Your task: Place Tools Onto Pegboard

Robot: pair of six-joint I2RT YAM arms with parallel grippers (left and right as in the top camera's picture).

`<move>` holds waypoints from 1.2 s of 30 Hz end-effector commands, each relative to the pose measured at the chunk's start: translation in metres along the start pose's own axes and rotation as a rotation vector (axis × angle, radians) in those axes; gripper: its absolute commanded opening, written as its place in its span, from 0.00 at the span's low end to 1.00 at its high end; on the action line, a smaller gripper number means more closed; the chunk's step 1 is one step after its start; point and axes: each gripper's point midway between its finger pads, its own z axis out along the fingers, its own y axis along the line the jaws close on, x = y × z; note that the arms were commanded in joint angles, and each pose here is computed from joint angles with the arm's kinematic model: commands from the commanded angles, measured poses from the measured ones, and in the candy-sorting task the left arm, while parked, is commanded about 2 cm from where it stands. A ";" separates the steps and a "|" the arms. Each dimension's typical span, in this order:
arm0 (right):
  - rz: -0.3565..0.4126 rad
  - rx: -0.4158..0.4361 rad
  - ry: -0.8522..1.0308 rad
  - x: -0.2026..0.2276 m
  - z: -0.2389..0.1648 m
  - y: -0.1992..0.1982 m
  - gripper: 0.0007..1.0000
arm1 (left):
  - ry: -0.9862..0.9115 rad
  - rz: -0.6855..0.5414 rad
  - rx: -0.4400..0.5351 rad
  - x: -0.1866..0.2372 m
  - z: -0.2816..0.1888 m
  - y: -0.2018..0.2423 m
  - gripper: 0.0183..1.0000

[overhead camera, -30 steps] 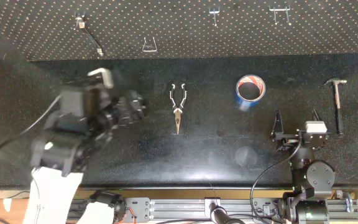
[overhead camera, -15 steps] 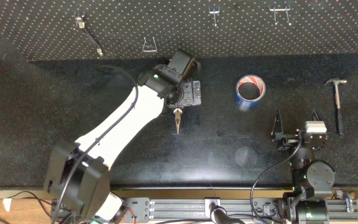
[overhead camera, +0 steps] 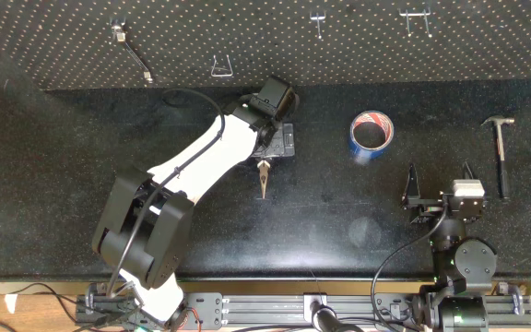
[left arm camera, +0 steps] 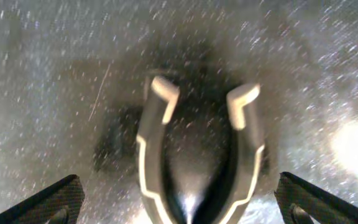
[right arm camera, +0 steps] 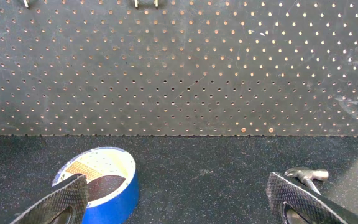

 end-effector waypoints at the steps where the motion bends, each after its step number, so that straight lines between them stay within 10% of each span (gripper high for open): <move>1: -0.007 0.013 0.003 0.002 0.000 -0.003 0.93 | -0.024 0.016 0.005 -0.010 0.001 -0.003 1.00; 10: -0.007 0.013 0.003 0.002 0.000 -0.003 0.93 | 0.009 0.019 0.011 -0.004 0.009 -0.005 1.00; 22: -0.007 0.013 0.003 0.002 0.000 -0.003 0.93 | 0.003 0.018 0.015 -0.006 0.009 -0.006 0.51; 36: -0.007 0.013 0.003 0.002 0.000 -0.003 0.93 | 0.002 0.018 0.015 -0.006 0.009 -0.006 0.41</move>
